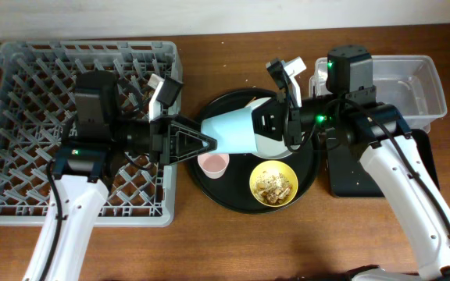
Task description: Sort waste into correct bins and load items into the dishwasher rack
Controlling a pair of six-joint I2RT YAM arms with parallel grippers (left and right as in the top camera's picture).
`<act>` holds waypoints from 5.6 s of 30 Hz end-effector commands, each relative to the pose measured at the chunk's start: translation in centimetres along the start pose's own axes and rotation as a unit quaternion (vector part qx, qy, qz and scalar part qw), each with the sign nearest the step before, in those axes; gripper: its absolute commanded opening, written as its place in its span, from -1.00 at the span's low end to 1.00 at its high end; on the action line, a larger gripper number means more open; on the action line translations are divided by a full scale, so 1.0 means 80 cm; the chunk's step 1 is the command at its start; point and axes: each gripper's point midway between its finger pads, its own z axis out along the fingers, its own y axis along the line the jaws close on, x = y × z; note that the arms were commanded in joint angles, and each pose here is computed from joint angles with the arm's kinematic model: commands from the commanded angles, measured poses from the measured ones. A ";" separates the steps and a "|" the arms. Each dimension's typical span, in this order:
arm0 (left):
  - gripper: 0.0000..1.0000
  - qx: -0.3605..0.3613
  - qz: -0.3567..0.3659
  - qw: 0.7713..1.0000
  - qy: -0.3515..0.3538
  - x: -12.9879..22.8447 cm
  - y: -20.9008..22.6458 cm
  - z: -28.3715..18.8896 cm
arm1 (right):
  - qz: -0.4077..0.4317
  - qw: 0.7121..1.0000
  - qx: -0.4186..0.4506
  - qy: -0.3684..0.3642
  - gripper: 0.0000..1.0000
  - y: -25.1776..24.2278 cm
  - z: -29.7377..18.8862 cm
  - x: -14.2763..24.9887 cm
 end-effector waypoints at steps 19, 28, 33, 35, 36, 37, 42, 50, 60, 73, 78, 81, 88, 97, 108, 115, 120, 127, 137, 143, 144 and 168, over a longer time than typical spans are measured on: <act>0.86 -0.040 0.054 0.998 -0.015 -0.025 0.001 0.038 | 0.002 1.000 0.017 0.005 -0.92 -0.005 0.008 0.000; 0.32 -0.011 0.031 0.999 0.009 -0.012 -0.009 0.039 | -0.004 1.000 0.017 0.003 -0.84 -0.005 0.008 -0.002; 0.09 -0.080 0.047 0.994 -0.063 -0.048 0.020 -0.004 | 0.059 0.984 0.147 -0.082 0.22 -0.040 -0.068 -0.039; 0.02 -0.191 -0.014 0.972 -0.138 -0.066 0.074 -0.047 | 0.109 0.972 0.186 -0.094 0.22 -0.048 -0.086 -0.030; 0.02 -0.271 -0.060 0.945 -0.173 -0.064 0.112 -0.076 | 0.158 0.959 0.223 -0.079 0.22 -0.061 -0.086 -0.007; 0.02 -0.372 -0.127 0.896 -0.206 -0.048 0.151 -0.123 | 0.191 0.943 0.267 -0.057 0.22 -0.075 -0.083 0.016; 0.05 -0.733 -0.273 0.567 -0.258 0.056 0.118 -0.372 | 0.214 0.886 0.407 0.055 0.31 -0.096 -0.064 0.096; 0.04 -0.659 -0.548 0.495 -0.148 0.220 0.229 -0.403 | 0.217 0.884 0.409 0.065 0.33 -0.094 -0.061 0.102; 0.92 -0.639 -0.517 0.545 -0.166 0.200 0.262 -0.402 | 0.204 0.885 0.411 0.074 0.41 -0.096 -0.062 0.104; 0.98 -0.482 -0.154 0.857 -0.101 0.003 0.136 -0.202 | 0.198 0.834 0.469 0.211 -0.92 -0.290 0.075 0.215; 0.98 -0.306 -0.084 0.941 -0.121 -0.041 0.084 -0.144 | 0.089 0.964 0.223 0.111 -0.92 -0.107 0.038 0.060; 0.98 -0.172 -0.047 0.981 -0.070 -0.042 0.038 -0.074 | -0.015 0.998 0.057 0.009 -0.92 0.018 -0.023 -0.004; 0.98 0.013 0.051 0.998 0.040 -0.016 -0.043 0.031 | -0.062 0.998 -0.019 -0.004 -0.92 0.046 -0.022 -0.016; 0.47 -0.019 0.072 0.996 0.056 -0.016 -0.035 0.061 | -0.078 0.997 0.009 -0.001 -0.91 0.042 0.006 -0.031; 0.18 -0.466 -0.136 0.869 -0.092 -0.016 0.116 -0.153 | 0.090 0.978 0.182 -0.039 0.27 -0.038 -0.060 -0.022; 0.19 -0.711 -0.421 0.500 -0.261 0.135 0.103 -0.456 | 0.138 0.916 0.357 0.119 0.34 -0.077 -0.008 0.085; 0.19 -0.673 -0.529 0.460 -0.235 0.200 0.185 -0.482 | 0.143 0.914 0.355 0.131 0.34 -0.080 -0.002 0.092; 0.19 -0.639 -0.590 0.424 -0.253 0.248 0.238 -0.535 | 0.145 0.911 0.363 0.134 0.34 -0.082 -0.005 0.094; -0.11 -0.557 -0.612 0.500 -0.255 0.233 0.272 -0.501 | 0.144 0.909 0.366 0.134 0.35 -0.083 -0.006 0.094; 0.73 -0.537 -0.617 0.510 -0.265 0.230 0.271 -0.496 | 0.145 0.909 0.366 0.134 0.35 -0.083 -0.006 0.095; 0.99 -0.536 -0.620 0.508 -0.265 0.232 0.269 -0.496 | 0.144 0.909 0.366 0.134 0.35 -0.083 -0.006 0.095; 0.99 -0.591 -0.007 0.804 0.055 -0.023 0.126 -0.152 | 0.288 0.680 0.555 0.384 -0.18 -0.249 0.014 0.323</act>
